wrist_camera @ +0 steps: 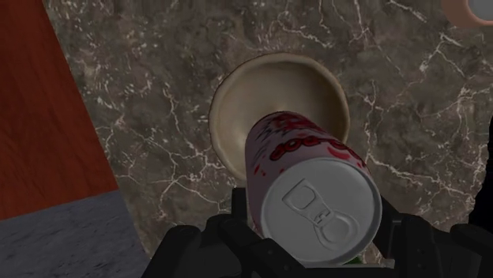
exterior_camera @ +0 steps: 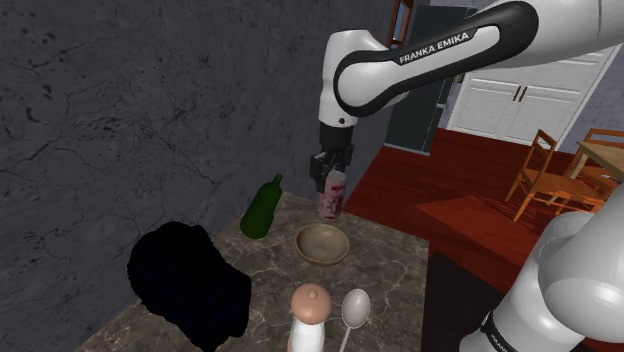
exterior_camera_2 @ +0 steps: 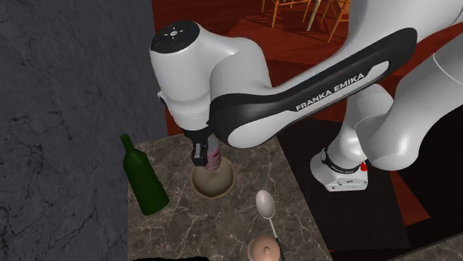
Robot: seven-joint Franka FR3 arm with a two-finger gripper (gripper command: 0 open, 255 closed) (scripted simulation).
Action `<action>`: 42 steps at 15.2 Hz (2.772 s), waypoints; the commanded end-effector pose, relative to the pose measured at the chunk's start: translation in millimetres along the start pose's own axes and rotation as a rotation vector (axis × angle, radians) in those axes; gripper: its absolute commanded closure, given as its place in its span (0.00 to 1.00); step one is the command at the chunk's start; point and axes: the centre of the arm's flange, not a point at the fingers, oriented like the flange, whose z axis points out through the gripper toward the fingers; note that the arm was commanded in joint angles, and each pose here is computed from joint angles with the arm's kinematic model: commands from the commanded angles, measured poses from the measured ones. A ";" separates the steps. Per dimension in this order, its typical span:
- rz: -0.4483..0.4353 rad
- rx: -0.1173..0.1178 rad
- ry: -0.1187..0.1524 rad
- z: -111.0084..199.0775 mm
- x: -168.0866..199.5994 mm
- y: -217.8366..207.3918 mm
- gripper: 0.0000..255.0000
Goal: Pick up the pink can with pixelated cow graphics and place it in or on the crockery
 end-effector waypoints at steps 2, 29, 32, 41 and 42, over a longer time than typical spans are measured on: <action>0.001 0.000 0.000 12.3 0.6 -8.2 1.00; 0.001 0.000 0.000 95.6 0.9 -8.3 0.00; 0.001 0.000 0.000 95.6 0.9 -8.4 0.00; 0.001 0.000 0.000 45.6 0.9 -8.4 0.00; 0.001 0.000 0.000 45.6 0.9 -8.4 0.00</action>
